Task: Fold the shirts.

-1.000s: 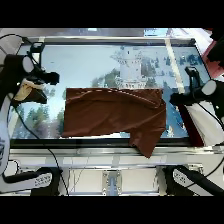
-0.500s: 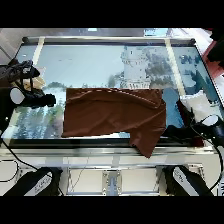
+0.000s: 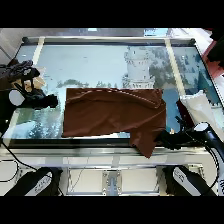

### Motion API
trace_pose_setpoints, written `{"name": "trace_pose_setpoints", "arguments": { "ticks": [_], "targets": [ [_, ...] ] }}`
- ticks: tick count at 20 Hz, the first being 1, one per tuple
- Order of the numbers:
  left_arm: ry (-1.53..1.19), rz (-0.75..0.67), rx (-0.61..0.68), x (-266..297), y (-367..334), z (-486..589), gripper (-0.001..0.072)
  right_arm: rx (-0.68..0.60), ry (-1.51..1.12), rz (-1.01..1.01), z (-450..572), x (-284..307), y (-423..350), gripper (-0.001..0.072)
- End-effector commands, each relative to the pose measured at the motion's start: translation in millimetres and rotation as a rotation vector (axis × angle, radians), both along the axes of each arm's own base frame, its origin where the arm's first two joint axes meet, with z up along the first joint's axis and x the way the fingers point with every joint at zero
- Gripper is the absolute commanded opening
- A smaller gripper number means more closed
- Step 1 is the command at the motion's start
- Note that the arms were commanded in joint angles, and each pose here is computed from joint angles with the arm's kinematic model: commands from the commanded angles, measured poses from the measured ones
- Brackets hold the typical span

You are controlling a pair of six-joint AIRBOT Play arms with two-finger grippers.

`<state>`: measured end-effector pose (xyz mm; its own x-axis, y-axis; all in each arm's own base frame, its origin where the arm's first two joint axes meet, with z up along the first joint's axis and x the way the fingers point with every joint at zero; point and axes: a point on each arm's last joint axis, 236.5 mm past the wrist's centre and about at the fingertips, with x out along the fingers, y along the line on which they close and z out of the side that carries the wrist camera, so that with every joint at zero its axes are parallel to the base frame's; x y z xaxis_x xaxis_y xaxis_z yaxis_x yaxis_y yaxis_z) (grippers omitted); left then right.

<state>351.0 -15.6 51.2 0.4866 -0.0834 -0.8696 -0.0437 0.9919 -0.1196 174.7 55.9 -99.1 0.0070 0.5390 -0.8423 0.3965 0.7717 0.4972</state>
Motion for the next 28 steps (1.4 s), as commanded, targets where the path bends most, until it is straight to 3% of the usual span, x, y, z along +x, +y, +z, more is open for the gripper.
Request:
{"name": "trace_pose_setpoints", "arguments": {
  "ticks": [1, 10, 12, 13, 16, 21, 23, 25, 28],
  "targets": [
    [-0.001, 0.0, -0.005, 0, -1, 0, 0.0482, 0.013, 0.012, -0.041, -11, 5, 2, 0.0459],
    [-0.006, 0.0, -0.005, 1, -1, 1, 0.0482, 0.066, -0.03, -0.093, -14, 24, 9, 0.0355],
    [-0.038, 0.005, -0.013, 7, -2, 5, 0.0482, 0.087, -0.056, -0.086, -11, 29, 13, 0.013],
    [-0.061, 0.011, -0.031, 12, -4, 8, 0.0482, 0.099, -0.073, -0.085, -9, 32, 15, 0.0052],
    [-0.115, 0.072, -0.043, 23, 1, 17, 0.0482, 0.142, -0.107, -0.101, -1, 40, 22, 0.0037],
    [0.104, 0.406, -0.005, -28, 64, -35, 0.0479, 0.167, -0.125, -0.07, 3, 39, 28, 0.0037],
    [0.22, 0.505, -0.081, -56, 64, -68, 0.0479, 0.183, -0.15, -0.065, 6, 43, 30, 0.0037],
    [0.308, 0.561, -0.242, -74, 40, -94, 0.0479, 0.202, -0.183, -0.062, 11, 49, 33, 0.0037],
    [0.418, 0.602, -0.35, -103, 14, -126, 0.0478, 0.22, -0.207, -0.059, 15, 52, 36, 0.0037]
  ]
}}
